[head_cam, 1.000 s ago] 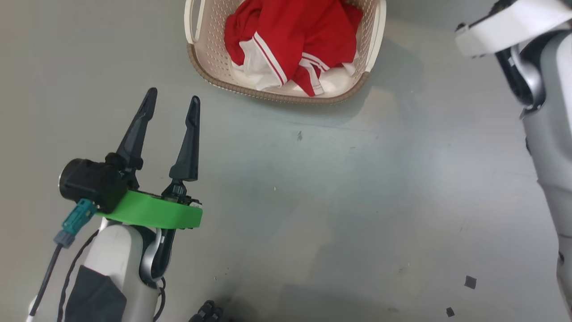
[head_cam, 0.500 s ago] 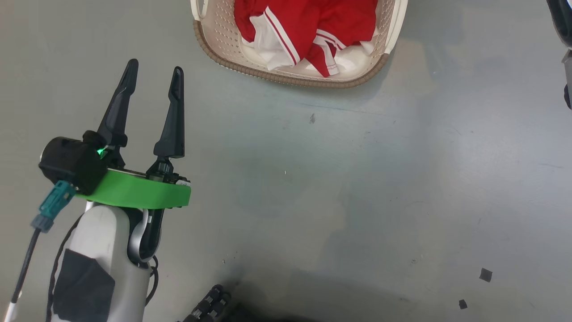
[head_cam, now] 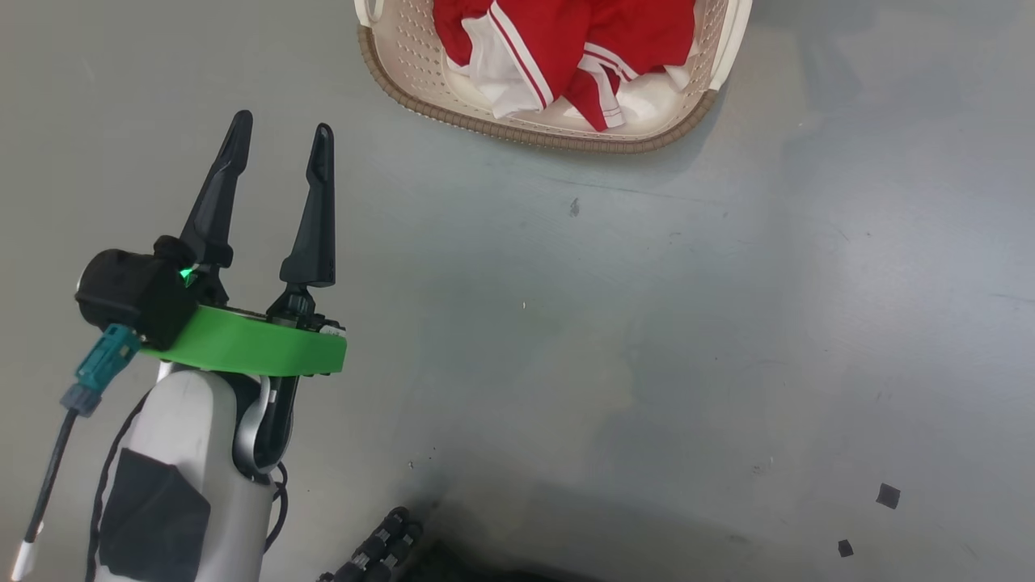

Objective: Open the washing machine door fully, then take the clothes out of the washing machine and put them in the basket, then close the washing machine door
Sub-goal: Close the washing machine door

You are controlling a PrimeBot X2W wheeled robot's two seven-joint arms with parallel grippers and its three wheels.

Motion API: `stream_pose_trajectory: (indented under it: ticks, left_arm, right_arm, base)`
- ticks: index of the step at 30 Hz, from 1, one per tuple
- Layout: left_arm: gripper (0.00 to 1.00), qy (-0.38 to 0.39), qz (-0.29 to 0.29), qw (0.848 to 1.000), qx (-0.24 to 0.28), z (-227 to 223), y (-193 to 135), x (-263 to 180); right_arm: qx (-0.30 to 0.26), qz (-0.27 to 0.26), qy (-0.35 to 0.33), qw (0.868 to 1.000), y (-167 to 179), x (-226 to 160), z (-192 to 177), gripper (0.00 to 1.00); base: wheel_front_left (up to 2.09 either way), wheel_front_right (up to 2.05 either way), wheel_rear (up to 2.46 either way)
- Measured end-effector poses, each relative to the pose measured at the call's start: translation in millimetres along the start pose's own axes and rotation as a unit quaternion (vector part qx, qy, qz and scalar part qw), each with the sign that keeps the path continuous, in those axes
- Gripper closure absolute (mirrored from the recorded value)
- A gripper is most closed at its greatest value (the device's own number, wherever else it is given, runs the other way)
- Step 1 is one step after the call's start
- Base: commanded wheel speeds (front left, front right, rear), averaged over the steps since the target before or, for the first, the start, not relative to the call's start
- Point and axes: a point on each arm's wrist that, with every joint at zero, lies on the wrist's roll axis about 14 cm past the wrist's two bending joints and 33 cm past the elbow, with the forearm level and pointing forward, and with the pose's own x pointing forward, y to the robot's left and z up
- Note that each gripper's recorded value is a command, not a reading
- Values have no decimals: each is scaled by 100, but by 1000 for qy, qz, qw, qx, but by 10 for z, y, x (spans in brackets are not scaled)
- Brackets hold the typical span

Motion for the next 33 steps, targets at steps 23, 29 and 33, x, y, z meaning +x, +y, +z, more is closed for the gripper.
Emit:
stream_pose_trajectory:
  ticks: [23, 29, 33]
  left_arm:
    - [0, -4, -9, 1000, -2, 40, -58, 20]
    - [0, -11, -11, 1000, -4, 115, -79, -2]
    - [0, -22, -12, 1000, -6, 214, -96, -21]
  right_arm:
    - [4, -18, 5, 1000, -48, 9, -83, 100]
    - [-1, -25, 17, 1000, -77, -75, -114, 100]
    - [-6, -38, 47, 998, -115, -251, -257, 100]
  base:
    - [0, 0, 0]
    - [0, 0, 0]
    - [0, 0, 0]
